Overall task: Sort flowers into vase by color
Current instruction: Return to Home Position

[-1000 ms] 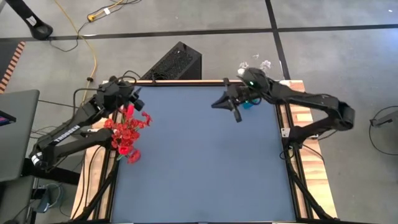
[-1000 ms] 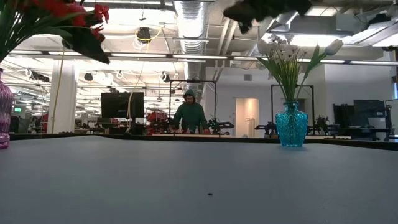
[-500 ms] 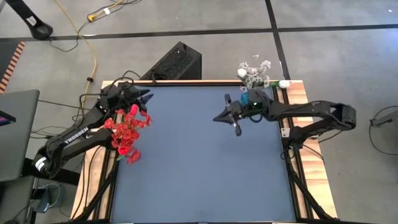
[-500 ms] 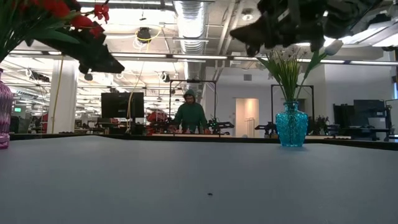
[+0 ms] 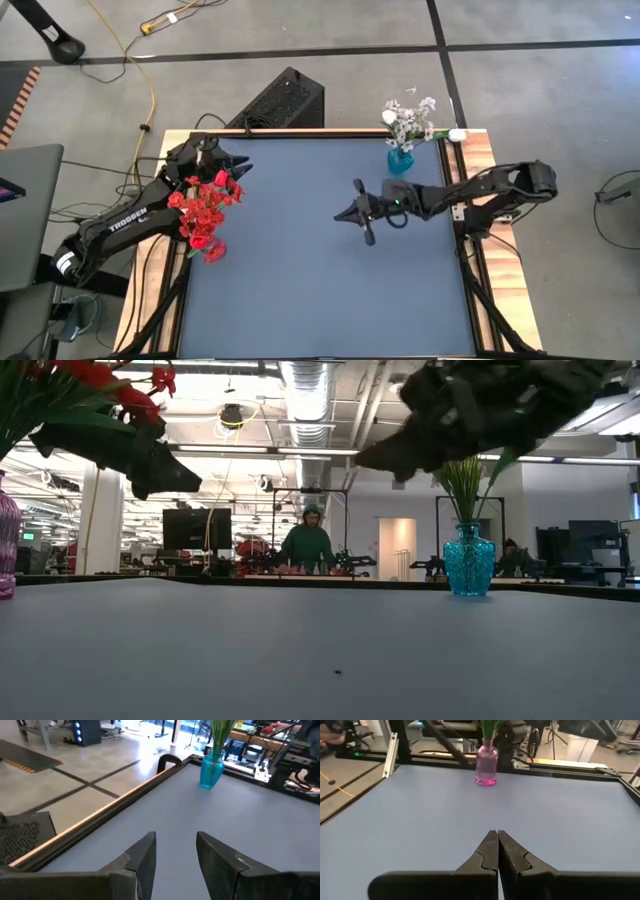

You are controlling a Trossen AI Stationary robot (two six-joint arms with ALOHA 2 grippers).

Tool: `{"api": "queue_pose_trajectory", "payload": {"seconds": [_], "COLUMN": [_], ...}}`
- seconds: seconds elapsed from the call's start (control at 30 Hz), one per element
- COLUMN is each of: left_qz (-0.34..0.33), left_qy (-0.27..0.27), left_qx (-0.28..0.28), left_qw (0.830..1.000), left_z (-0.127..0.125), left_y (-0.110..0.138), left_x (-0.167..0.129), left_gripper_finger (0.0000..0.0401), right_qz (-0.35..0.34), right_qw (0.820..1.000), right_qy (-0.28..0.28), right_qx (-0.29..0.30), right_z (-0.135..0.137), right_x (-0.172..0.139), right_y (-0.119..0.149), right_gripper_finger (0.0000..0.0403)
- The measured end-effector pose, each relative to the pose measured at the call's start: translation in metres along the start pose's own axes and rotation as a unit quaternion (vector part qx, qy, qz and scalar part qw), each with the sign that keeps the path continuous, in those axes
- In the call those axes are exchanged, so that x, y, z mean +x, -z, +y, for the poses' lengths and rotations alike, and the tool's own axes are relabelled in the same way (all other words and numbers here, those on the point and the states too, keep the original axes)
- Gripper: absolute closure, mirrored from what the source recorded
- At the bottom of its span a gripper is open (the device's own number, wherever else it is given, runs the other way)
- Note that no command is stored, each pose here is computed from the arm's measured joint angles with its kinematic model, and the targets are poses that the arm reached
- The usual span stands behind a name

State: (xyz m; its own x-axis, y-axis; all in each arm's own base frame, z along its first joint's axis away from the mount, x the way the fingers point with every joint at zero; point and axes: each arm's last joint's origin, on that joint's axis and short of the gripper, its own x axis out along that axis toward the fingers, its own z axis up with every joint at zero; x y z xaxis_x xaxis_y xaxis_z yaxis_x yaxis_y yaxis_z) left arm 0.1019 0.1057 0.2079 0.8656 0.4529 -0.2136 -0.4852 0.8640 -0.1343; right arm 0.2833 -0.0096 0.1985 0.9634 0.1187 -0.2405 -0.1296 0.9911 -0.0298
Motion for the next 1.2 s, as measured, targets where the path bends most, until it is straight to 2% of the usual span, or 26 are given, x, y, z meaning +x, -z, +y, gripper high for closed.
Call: {"api": "queue_pose_trajectory", "payload": {"seconds": [0.17, 0.33, 0.47, 0.67, 0.9, 1.0, 1.2], "left_qz": [0.001, -0.003, -0.021, -0.024, -0.031, -0.031, -0.047], "left_qy": [0.005, 0.002, 0.014, 0.03, 0.017, 0.017, 0.02], "left_qx": [0.0, -0.021, -0.039, -0.054, -0.055, -0.055, -0.047], "left_qw": [1.0, 1.0, 0.999, 0.998, 0.998, 0.998, 0.998], "left_z": [0.0, 0.001, 0.0, -0.002, -0.004, -0.004, -0.006], "left_y": [0.009, 0.022, 0.03, 0.048, 0.059, 0.059, 0.055], "left_x": [0.001, 0.002, 0.002, 0.003, 0.002, 0.002, -0.002], "left_gripper_finger": [0.0273, 0.0273, 0.0273, 0.0273, 0.0273, 0.0273, 0.0273], "right_qz": [-0.02, -0.061, -0.059, -0.059, -0.058, -0.059, -0.057], "right_qw": [1.0, 0.998, 0.997, 0.997, 0.998, 0.997, 0.991], "right_qy": [-0.005, 0.004, 0.025, 0.013, 0.006, 0.026, 0.079], "right_qx": [-0.005, 0.014, 0.033, 0.04, 0.04, 0.045, 0.093], "right_z": [0.018, 0.018, 0.009, -0.004, -0.016, -0.024, -0.043], "right_x": [-0.024, -0.045, -0.055, -0.065, -0.069, -0.072, -0.083], "right_y": [0.025, 0.047, 0.06, 0.07, 0.073, 0.073, 0.08], "right_gripper_finger": [0.0377, 0.0378, 0.0378, 0.0378, 0.0378, 0.0378, 0.0378]}}
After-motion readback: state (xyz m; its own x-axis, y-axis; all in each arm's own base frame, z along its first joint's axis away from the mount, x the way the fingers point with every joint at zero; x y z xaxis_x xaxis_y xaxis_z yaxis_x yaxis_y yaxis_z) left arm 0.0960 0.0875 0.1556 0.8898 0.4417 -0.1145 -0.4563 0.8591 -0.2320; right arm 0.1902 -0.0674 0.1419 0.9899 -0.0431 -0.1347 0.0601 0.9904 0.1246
